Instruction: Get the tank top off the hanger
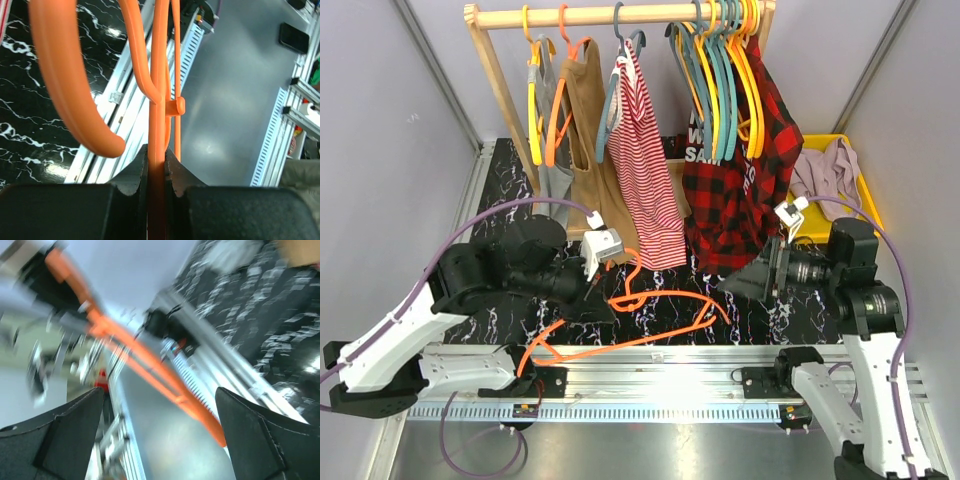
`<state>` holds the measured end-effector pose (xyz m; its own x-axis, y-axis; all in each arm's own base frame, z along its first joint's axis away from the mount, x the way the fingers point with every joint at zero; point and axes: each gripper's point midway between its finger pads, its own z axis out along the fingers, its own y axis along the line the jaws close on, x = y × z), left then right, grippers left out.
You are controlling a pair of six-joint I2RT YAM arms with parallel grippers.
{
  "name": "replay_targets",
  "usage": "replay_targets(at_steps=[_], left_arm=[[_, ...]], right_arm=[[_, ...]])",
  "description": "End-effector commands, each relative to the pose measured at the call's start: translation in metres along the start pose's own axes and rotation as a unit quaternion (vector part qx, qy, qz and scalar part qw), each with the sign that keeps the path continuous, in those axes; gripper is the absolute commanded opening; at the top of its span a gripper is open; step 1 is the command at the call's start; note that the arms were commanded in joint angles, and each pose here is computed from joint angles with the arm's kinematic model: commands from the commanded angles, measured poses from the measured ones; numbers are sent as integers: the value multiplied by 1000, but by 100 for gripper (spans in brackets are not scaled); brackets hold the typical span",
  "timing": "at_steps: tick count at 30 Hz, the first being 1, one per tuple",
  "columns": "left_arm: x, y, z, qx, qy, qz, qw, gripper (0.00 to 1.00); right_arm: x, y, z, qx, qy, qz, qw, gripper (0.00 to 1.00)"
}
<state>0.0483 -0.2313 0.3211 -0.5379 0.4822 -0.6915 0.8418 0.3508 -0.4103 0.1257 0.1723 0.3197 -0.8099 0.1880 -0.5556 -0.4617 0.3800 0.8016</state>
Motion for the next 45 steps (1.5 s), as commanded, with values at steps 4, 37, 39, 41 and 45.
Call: replay_targets(at_steps=[4, 37, 39, 41, 45], left_arm=[[-6, -33, -22, 81, -44, 25, 995, 0], [-77, 6, -15, 37, -101, 24, 994, 0], [-70, 18, -11, 10, -90, 12, 996, 9], [-62, 40, -9, -51, -79, -12, 996, 98], [-58, 87, -32, -205, -101, -54, 972, 99]], right_arm=[[35, 66, -16, -140, 92, -112, 979, 100], [85, 80, -10, -190, 250, -114, 943, 0], [83, 77, -7, -180, 246, -116, 945, 0], [78, 74, -3, -162, 239, -118, 950, 0], [57, 66, 2, -90, 196, -151, 965, 0]])
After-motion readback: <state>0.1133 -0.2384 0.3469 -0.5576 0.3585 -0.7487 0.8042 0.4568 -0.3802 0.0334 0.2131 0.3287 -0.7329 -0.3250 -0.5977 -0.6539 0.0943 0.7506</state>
